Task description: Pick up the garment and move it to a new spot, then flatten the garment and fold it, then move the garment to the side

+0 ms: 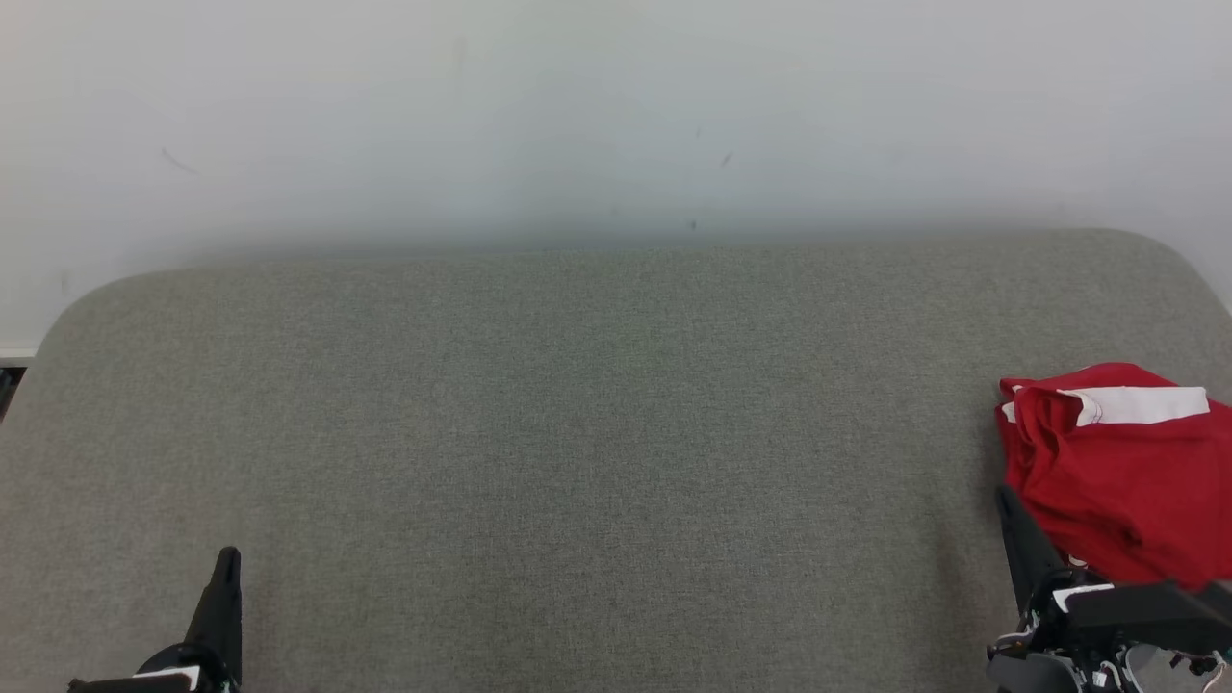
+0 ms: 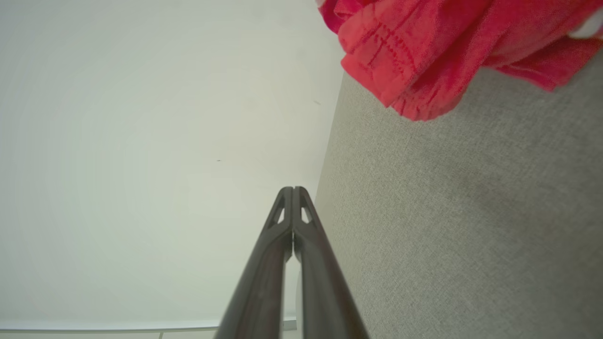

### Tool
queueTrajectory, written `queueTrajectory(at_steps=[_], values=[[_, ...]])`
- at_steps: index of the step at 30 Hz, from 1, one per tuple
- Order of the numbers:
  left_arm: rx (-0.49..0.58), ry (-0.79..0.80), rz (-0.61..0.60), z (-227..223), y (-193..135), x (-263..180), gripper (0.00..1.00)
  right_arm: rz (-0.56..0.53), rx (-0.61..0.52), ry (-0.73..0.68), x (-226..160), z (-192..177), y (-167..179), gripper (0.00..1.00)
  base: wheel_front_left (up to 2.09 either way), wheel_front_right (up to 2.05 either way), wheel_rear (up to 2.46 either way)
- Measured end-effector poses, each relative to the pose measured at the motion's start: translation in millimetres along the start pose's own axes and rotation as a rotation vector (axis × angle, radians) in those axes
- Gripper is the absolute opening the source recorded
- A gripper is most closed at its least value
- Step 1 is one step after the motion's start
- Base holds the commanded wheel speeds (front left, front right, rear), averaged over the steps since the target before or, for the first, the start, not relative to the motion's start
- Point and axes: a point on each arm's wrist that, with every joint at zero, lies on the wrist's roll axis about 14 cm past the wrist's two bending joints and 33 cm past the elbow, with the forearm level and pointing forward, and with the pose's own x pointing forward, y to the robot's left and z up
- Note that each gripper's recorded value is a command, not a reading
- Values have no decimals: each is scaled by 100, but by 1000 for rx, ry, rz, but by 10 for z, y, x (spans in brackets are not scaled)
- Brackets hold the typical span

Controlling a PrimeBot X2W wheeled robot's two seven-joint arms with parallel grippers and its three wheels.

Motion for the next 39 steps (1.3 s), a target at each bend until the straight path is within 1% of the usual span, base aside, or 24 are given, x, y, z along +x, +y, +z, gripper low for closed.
queueTrajectory(at_steps=[7,39], values=[[-84,-9,-29,9,-60,56,0,25,85,-4,52,12,65,0,0,0,0],[-85,-9,-33,9,-76,69,0,35,88,-3,66,11,95,0,0,0,0]])
